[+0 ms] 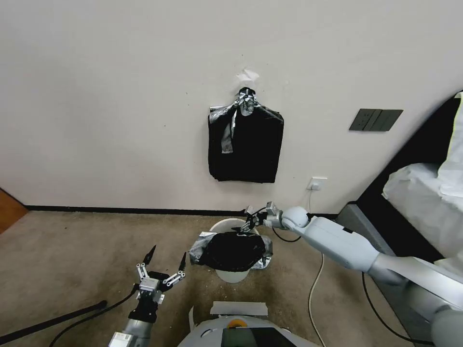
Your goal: Place a trash bag onto the trash bin.
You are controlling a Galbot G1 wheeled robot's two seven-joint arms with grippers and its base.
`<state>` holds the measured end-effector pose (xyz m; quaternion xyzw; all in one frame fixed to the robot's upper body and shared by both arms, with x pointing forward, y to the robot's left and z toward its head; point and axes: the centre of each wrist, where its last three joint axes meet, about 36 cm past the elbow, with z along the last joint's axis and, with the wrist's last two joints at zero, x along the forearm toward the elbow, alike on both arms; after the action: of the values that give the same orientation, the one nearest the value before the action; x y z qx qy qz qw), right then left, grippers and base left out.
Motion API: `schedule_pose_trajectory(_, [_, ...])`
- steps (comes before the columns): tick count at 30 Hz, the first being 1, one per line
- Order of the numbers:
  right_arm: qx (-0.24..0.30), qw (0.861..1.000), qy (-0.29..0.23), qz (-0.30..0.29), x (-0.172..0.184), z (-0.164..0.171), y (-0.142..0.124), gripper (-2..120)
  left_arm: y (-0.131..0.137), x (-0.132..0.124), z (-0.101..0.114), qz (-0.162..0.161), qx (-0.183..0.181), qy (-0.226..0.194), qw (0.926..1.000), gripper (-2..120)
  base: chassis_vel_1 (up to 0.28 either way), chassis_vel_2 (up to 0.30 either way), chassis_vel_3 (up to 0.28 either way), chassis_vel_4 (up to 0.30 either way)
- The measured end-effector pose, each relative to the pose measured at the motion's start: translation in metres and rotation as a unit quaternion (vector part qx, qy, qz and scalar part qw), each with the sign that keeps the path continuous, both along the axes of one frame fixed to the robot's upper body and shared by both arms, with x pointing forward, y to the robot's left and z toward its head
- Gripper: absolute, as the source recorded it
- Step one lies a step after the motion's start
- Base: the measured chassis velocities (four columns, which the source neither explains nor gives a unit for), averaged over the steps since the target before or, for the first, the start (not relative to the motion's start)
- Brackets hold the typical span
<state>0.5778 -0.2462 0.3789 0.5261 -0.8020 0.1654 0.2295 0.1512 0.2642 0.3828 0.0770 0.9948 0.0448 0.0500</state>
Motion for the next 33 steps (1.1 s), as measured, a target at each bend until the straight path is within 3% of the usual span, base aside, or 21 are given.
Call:
schedule_pose_trajectory(5, [0.0, 1.0, 0.007, 0.0, 0.001, -0.006, -0.002, 74, 0.0, 0.001, 0.001, 0.0, -0.003, 0.001, 1.0, 100, 0.0, 0.0, 0.0, 0.0])
schedule_pose_trajectory(8, [0.003, 1.0, 0.012, 0.004, 0.001, -0.006, -0.001, 58, -0.001, 0.004, 0.004, -0.002, -0.005, 0.001, 1.0, 100, 0.0, 0.0, 0.0, 0.0])
schedule_pose_trajectory(10, [0.003, 1.0, 0.012, 0.005, 0.001, -0.005, 0.0, 55, -0.001, 0.005, 0.004, -0.002, -0.006, 0.001, 1.0, 100, 0.0, 0.0, 0.0, 0.0])
schedule_pose_trajectory(12, [0.001, 1.0, 0.014, 0.008, 0.0, -0.007, 0.001, 43, -0.002, 0.006, 0.004, -0.002, -0.008, 0.001, 1.0, 100, 0.0, 0.0, 0.0, 0.0])
schedule_pose_trajectory(21, [0.001, 1.0, 0.013, 0.004, -0.002, -0.01, -0.001, 13, 0.007, 0.005, 0.006, -0.001, -0.005, 0.002, 1.0, 100, 0.0, 0.0, 0.0, 0.0])
schedule_pose_trajectory(33, [0.038, 0.998, 0.027, -0.039, -0.025, 0.0, -0.011, 6, 0.003, 0.01, 0.007, 0.012, -0.018, 0.001, 0.9998, 100, 0.0, 0.0, 0.0, 0.0])
